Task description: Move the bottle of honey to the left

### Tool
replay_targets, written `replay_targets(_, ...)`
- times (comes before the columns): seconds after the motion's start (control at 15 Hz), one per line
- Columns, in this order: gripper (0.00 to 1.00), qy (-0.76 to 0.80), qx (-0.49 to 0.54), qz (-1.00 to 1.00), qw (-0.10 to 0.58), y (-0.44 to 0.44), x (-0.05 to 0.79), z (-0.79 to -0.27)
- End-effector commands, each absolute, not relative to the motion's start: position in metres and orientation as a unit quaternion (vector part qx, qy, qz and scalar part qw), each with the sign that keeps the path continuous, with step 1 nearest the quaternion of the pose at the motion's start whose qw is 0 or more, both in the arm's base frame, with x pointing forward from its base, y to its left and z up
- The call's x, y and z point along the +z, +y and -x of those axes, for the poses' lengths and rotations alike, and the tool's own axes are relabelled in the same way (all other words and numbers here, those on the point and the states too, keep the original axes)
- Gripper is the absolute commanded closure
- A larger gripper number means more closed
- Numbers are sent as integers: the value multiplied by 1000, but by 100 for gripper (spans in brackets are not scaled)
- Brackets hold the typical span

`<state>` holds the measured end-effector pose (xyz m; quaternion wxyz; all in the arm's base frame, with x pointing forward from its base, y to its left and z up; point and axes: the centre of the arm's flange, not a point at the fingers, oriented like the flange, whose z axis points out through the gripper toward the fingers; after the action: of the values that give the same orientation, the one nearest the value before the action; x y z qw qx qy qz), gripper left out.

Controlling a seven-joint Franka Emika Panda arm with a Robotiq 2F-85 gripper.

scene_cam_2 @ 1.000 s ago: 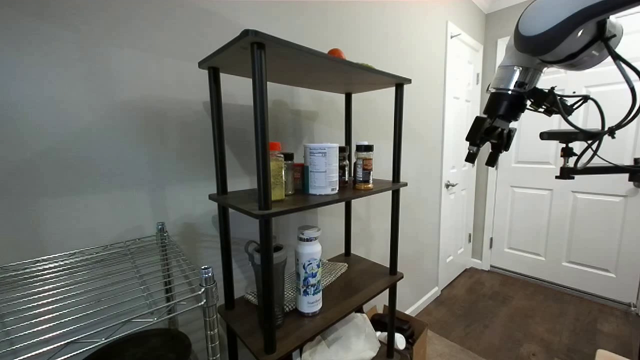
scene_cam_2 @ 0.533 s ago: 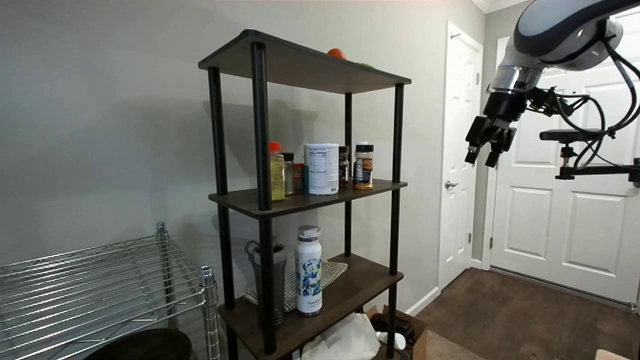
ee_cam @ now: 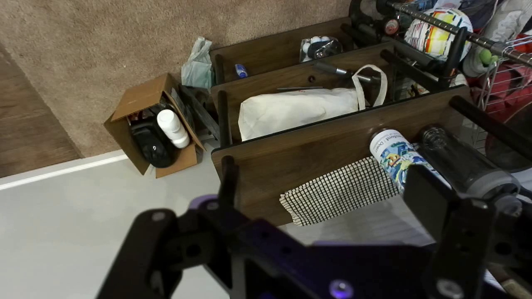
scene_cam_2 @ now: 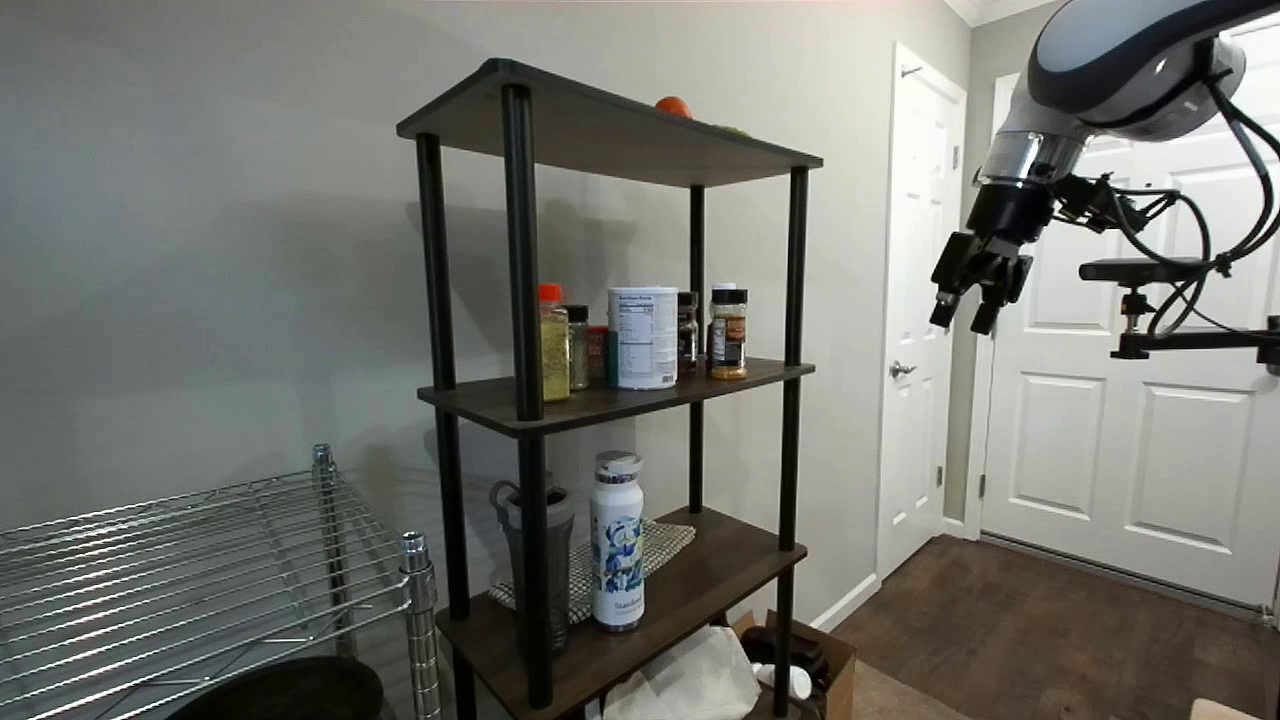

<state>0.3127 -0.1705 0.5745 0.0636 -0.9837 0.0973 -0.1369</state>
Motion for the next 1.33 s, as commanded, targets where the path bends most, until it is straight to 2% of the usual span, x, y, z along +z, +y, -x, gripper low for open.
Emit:
replay_targets(0.0, 0, 97, -137, 984, 64, -170, 574, -313)
replay_targets(0.4, 0, 97, -137, 984, 64, -170, 574, -313)
replay_targets(0.6, 0, 123, -157, 979, 32, -173, 571, -312)
replay_targets(0.93, 0, 100, -264, 956, 85, -158, 541, -400)
replay_targets(1.27, 0, 78, -345, 932, 83, -126, 530, -465)
